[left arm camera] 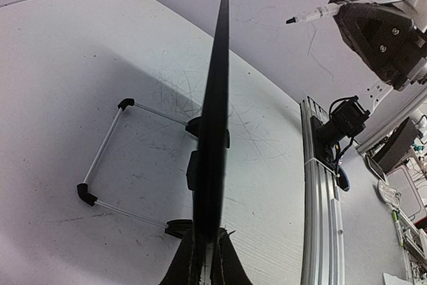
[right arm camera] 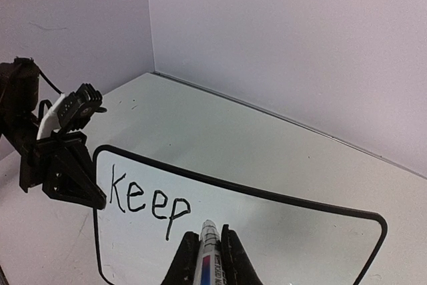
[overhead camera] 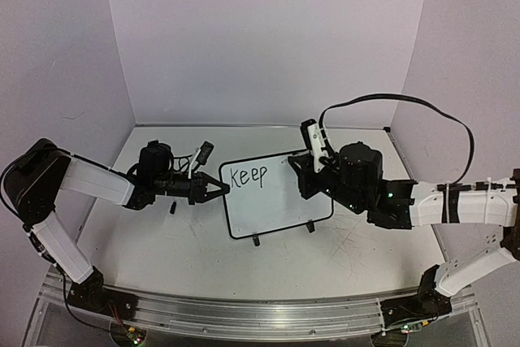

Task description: Write a sentence on the whiteboard

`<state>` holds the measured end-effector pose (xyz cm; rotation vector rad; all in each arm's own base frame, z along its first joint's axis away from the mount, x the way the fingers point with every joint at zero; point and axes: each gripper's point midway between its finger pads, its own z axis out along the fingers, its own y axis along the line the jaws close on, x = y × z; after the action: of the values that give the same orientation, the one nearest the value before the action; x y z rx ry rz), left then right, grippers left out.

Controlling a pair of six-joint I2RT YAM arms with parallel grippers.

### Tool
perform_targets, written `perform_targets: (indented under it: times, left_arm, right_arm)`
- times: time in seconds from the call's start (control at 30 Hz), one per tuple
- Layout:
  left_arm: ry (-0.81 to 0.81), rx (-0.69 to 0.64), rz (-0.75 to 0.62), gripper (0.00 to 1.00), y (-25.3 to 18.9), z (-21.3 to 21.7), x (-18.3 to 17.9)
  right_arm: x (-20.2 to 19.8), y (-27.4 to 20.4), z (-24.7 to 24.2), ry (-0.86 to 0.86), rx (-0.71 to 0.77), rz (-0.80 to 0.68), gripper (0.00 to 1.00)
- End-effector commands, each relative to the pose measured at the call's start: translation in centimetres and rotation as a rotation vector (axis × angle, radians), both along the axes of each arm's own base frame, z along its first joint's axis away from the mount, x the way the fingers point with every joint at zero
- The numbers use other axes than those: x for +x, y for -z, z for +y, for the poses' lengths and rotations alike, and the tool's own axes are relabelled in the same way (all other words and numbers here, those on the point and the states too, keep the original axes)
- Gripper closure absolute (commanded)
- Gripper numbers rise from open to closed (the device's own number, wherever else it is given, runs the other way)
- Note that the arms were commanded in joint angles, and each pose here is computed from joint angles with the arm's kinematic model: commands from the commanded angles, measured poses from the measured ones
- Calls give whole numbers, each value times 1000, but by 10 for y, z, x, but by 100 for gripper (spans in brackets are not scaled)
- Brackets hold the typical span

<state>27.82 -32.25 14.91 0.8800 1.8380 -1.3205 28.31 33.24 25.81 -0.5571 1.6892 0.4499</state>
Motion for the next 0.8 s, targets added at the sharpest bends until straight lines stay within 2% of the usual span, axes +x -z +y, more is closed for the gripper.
perform_targets:
  times: [0.0,0.23,0.43,0.77]
  left_arm:
    - [-50,26,-49,100,-6,6,8]
    - [-73,42,-58,100,-5,5,13]
    - [-82,50,-49,100,-2,4,14]
    - [-88,48,-54,100,-6,2,15]
  right_arm:
    - [6,-11,2,11,-33,-44,100]
    - [19,-4,-1,96,-50,-37,100]
    - [27,10,-13,170,-145,-39,100]
    - [19,17,3,59,-165,-38,100]
